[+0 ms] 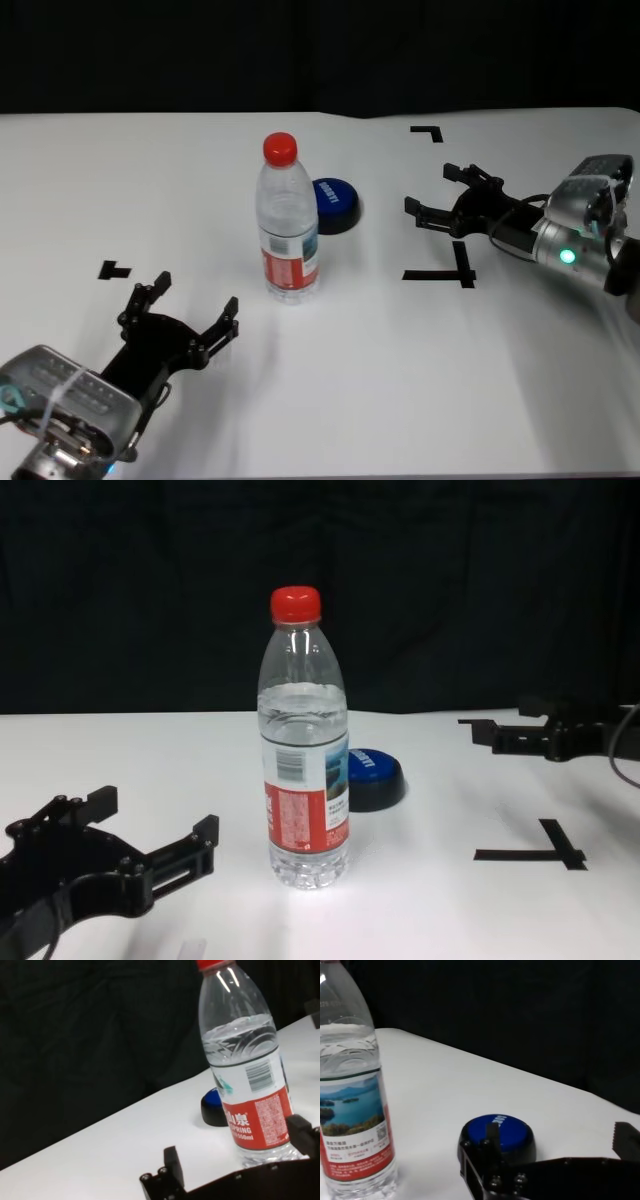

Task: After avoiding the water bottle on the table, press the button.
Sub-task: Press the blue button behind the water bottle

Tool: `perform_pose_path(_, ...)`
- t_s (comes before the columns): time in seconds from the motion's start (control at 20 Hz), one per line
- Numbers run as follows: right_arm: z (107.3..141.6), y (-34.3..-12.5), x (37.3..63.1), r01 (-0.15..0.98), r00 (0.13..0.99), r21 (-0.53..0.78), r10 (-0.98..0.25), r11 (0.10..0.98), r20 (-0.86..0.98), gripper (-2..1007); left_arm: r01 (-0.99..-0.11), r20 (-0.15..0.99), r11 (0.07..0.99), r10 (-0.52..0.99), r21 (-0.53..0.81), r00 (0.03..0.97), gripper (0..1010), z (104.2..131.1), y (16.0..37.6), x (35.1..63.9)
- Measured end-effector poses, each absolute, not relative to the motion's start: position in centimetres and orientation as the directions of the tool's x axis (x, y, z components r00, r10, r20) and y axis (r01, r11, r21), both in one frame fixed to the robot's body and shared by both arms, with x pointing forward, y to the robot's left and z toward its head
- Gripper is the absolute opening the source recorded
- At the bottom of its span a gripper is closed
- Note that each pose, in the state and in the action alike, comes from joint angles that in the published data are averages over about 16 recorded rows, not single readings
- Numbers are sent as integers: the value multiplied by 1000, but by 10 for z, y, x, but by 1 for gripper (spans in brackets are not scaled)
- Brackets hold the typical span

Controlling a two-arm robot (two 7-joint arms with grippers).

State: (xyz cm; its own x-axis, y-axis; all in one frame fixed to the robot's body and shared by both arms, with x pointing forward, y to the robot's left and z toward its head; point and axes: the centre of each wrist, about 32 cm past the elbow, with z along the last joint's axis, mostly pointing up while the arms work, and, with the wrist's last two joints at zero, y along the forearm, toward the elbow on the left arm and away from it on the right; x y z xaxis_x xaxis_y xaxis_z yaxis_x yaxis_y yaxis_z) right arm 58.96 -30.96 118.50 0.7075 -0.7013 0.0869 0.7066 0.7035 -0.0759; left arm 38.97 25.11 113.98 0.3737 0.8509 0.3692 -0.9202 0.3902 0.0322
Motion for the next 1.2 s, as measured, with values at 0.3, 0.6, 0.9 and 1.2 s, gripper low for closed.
perform_pose_path(0.3, 1184, -308, 604, 711, 703, -62, -706, 701, 85, 1003, -920, 369, 390, 851, 32, 374, 1003, 1140, 251, 390)
perform_pose_path(0.6, 1184, -304, 620, 711, 703, -42, -707, 702, 84, 1003, -920, 369, 390, 851, 32, 374, 1003, 1140, 251, 390)
perform_pose_path(0.9, 1183, -296, 639, 704, 709, -20, -701, 709, 76, 1003, -920, 369, 390, 851, 32, 374, 1003, 1140, 251, 390)
perform_pose_path(1.2, 1176, -287, 658, 697, 716, -1, -696, 717, 52, 1003, -920, 369, 390, 851, 32, 374, 1003, 1140, 251, 390)
